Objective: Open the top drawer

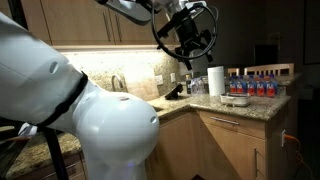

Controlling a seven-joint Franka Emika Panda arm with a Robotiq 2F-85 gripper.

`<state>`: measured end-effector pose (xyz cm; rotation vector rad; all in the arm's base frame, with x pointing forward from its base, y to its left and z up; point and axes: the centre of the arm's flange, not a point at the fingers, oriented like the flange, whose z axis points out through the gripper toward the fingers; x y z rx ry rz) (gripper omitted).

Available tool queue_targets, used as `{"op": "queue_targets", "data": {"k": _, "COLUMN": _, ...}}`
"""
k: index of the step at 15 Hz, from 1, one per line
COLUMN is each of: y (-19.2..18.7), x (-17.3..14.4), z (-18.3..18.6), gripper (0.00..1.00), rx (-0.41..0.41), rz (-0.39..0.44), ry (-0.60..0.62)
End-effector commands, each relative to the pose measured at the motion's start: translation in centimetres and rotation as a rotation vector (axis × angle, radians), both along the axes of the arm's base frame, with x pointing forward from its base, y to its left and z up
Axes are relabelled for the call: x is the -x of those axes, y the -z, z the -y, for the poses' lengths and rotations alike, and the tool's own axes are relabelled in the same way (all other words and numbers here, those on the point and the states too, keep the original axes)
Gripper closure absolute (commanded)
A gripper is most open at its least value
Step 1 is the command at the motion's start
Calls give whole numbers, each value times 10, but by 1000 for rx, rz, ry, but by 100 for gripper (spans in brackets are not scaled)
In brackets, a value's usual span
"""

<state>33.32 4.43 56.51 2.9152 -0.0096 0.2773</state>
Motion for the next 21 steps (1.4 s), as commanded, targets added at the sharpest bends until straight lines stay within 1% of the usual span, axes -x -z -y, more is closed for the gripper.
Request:
{"op": "queue_targets", "data": {"k": 1, "y": 0, "x": 0, "z": 0, "gripper": 0, "rx": 0, "rz": 0, "ry": 0}}
{"op": "queue_targets", "data": {"k": 9, "y": 0, "x": 0, "z": 0, "gripper": 0, "rx": 0, "rz": 0, "ry": 0}}
{"op": "queue_targets", "data": {"k": 11, "y": 4, "x": -2, "z": -5, "gripper": 0, "rx": -8, "rz": 4, "ry": -21}}
{"op": "queue_targets", "data": {"k": 14, "y": 12, "x": -8, "z": -19, "gripper": 0, "rx": -7, "rz": 2, "ry": -68}}
{"op": "queue_targets", "data": {"k": 16, "y": 19, "x": -9, "z": -35, "gripper": 0, "rx": -13, "rz": -9, "ry": -120}}
{"op": "queue_targets", "data": {"k": 18, "y": 34, "x": -11, "z": -53, "gripper": 0, "rx": -19, "rz": -22, "ry": -179}}
{"op": "queue_targets", "data": {"k": 21, "y": 72, "x": -14, "z": -81, "gripper": 0, "rx": -36, "rz": -73, "ry": -288}}
